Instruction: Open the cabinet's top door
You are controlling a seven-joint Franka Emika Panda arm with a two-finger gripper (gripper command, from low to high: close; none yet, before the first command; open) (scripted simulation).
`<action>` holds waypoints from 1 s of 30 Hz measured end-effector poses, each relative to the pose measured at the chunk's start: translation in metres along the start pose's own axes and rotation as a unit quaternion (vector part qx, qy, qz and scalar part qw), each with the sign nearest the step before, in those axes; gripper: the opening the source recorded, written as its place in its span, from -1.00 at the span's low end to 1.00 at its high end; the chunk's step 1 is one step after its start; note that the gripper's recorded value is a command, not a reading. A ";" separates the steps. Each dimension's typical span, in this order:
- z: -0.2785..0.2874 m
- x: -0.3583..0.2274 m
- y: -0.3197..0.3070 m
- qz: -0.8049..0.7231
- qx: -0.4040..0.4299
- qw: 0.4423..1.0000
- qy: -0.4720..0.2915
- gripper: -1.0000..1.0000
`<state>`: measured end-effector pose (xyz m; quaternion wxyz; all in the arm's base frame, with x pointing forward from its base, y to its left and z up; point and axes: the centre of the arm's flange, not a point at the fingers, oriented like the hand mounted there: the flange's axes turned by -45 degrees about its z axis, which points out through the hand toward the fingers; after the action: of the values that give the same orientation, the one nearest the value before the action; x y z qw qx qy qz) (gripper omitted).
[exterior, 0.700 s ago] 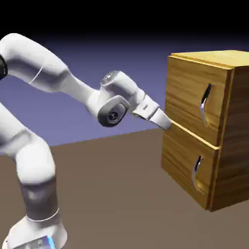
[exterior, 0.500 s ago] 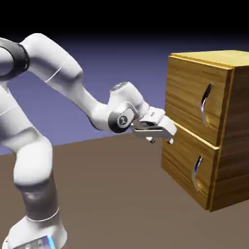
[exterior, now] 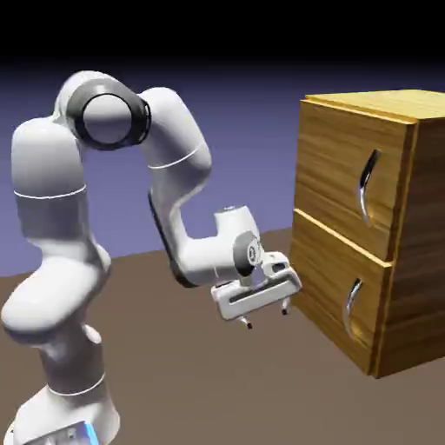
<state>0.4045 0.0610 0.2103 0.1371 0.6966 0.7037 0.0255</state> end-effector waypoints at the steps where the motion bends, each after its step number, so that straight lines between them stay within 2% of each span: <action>1: 0.005 0.004 -0.003 -0.031 0.004 1.000 0.005 0.00; 9: 0.024 0.033 -0.019 -0.257 -0.014 0.964 0.058 0.00; 18: 0.001 0.048 -0.003 -0.449 -0.143 0.878 0.088 0.00; 24: -0.036 0.034 0.028 -0.527 -0.269 0.804 0.046 0.00; 30: -0.087 -0.008 0.066 -0.563 -0.391 0.726 -0.061 0.00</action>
<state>0.4487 0.0689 0.3103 0.4296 0.0574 0.8842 0.1742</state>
